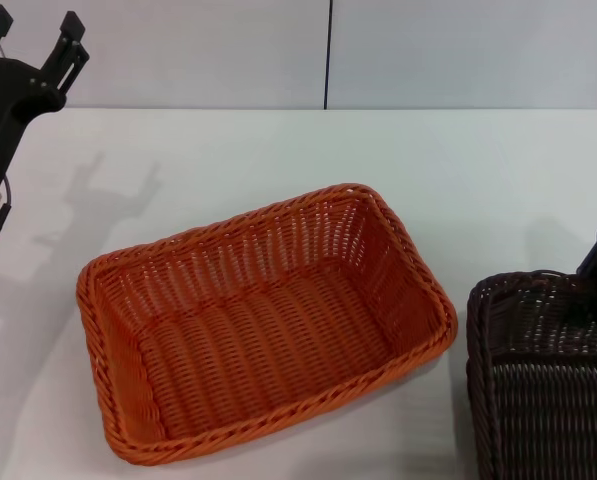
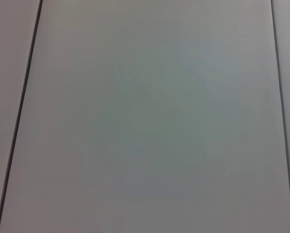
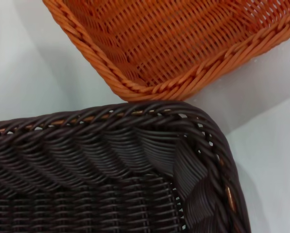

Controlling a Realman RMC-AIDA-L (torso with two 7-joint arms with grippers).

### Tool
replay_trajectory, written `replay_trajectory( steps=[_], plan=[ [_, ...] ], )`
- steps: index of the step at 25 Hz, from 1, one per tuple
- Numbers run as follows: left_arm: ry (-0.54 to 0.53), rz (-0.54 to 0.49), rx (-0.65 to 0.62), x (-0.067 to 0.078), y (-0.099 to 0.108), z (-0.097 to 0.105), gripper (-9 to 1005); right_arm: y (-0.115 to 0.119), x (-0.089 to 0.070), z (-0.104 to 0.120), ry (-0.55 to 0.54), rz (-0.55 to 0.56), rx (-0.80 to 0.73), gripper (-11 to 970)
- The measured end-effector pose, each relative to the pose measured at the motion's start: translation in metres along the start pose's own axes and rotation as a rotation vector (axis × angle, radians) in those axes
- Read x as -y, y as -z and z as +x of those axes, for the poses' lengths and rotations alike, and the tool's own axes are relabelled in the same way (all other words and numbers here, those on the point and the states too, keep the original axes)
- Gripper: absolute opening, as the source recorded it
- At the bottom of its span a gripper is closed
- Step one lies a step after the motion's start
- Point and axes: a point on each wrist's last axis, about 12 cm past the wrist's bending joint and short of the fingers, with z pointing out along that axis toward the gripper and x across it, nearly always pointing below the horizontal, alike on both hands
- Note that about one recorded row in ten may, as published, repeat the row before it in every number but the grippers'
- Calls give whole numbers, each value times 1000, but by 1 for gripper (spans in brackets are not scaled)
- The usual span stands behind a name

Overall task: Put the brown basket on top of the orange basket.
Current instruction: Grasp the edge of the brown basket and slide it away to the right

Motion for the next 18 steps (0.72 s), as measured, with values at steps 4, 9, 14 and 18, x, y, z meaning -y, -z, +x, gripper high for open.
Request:
replay_trajectory(
  steps=[4,9,14,18],
  plan=[
    [-1,0,-2,0,0,0,843,1,0,1,-6,4,6,150],
    [-5,-1,-8,0,-1,1,843,3,2,0,-6,21,12,149],
    [-5,-13,-7,-2,2,1,843,18,0,2,10,49,108,148],
    [-8,-22,-8,-4,2,1,843,34,-7,2,47,57,184,147]
  ],
)
